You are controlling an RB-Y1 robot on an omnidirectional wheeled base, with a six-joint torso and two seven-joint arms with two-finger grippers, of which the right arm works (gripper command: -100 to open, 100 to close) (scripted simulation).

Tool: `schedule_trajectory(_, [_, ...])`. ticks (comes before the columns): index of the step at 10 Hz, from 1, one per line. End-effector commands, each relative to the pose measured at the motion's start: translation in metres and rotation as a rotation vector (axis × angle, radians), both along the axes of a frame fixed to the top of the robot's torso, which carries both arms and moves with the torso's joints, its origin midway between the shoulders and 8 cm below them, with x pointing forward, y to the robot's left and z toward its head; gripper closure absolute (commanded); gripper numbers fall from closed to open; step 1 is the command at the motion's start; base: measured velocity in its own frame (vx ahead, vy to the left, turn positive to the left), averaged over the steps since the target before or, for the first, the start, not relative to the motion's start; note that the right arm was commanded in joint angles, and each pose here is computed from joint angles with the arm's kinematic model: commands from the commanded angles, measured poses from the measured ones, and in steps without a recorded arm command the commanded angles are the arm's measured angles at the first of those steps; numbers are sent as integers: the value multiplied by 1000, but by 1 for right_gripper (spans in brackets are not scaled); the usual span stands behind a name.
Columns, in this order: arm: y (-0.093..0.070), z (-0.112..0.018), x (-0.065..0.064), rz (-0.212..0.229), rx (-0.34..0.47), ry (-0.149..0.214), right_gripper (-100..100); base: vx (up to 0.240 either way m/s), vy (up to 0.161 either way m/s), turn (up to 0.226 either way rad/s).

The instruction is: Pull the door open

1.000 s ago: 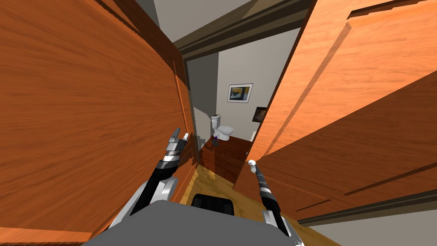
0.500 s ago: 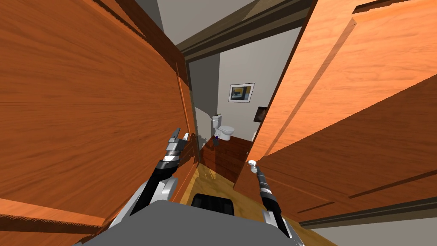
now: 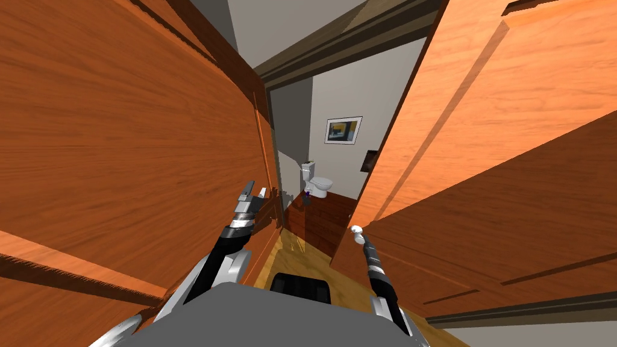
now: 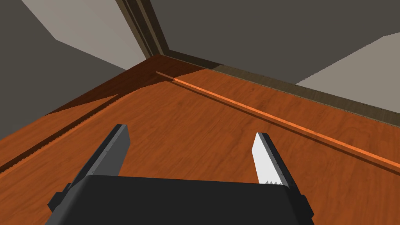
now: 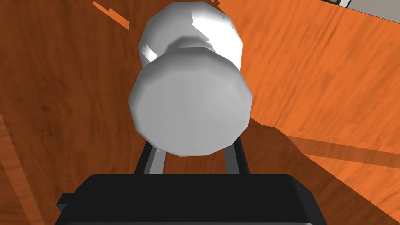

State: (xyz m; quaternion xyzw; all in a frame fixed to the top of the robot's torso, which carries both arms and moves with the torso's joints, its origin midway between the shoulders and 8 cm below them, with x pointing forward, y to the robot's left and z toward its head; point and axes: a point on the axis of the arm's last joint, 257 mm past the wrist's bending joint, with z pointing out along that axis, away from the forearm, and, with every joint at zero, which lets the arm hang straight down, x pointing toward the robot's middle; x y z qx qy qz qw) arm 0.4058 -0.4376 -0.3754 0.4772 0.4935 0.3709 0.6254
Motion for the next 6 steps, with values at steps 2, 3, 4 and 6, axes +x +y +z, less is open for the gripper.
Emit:
schedule_trajectory(2, [8, 1, 3, 4, 107, -34, 100, -47, -20, 101])
schedule_trajectory(3, [8, 1, 3, 5, 123, -37, 100, -44, -22, 37])
schedule_trajectory(4, [6, 1, 3, -1, 168, -49, 100, -46, -10, 78])
schedule_trajectory(6, [4, 1, 2, -7, 225, -65, 100, -34, -11, 36])
